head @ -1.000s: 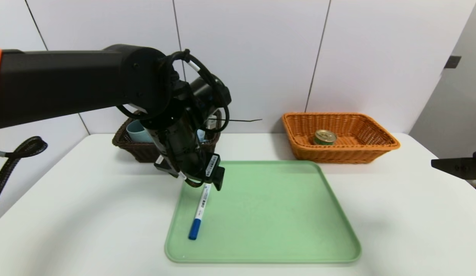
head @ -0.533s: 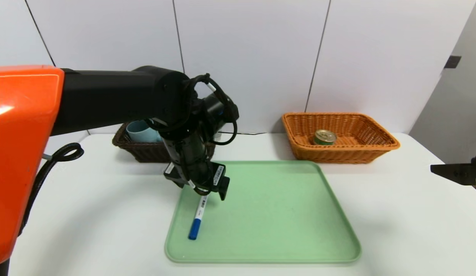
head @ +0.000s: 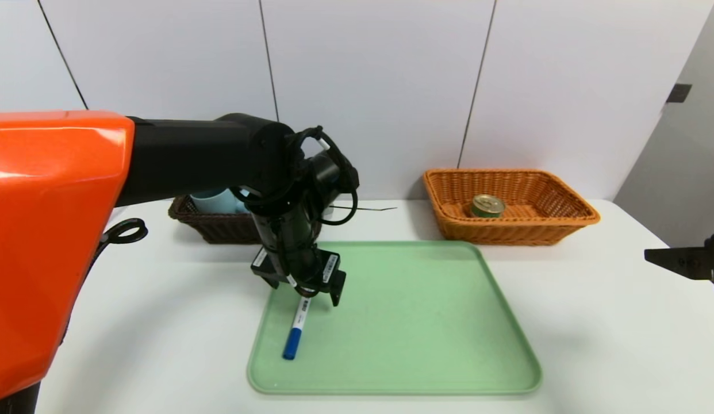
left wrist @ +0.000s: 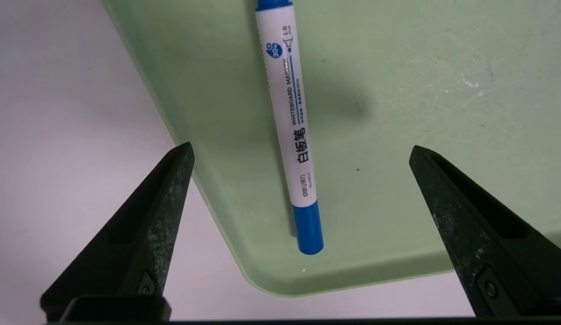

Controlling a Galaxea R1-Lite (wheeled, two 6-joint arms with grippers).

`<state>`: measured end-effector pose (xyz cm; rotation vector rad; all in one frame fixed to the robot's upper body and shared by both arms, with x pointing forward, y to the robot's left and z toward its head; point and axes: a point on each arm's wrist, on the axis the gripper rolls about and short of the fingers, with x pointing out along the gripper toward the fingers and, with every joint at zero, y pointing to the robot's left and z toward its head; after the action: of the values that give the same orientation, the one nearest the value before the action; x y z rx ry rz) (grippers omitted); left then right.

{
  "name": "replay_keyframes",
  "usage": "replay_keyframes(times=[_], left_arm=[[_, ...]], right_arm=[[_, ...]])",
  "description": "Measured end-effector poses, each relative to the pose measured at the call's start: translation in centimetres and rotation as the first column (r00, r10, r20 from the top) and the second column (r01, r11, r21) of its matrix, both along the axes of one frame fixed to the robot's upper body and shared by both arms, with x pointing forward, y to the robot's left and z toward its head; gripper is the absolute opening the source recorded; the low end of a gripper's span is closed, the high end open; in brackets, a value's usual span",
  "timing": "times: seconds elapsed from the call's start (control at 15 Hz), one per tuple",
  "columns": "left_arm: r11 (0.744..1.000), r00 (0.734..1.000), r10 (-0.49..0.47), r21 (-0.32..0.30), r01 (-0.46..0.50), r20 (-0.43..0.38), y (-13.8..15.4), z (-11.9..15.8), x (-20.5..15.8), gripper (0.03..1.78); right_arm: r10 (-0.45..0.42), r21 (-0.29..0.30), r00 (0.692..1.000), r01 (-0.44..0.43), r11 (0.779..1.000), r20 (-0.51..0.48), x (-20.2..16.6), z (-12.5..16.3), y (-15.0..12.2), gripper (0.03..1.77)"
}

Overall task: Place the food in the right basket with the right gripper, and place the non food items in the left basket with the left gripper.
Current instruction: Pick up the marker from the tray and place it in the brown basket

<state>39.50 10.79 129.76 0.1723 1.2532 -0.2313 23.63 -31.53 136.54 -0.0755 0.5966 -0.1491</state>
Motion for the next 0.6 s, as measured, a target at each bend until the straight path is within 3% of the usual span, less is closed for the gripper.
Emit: replay_keyframes(times=[0.6], left_arm=[[1.0, 0.999, -0.003, -0.018, 0.002, -0.032, -0.3, -1.8, 1.2, 1.69]], right_arm=[[-0.022, -0.004, 1.0, 0.022, 1.0, -0.013, 0.4, -0.2, -0.3, 1.7]])
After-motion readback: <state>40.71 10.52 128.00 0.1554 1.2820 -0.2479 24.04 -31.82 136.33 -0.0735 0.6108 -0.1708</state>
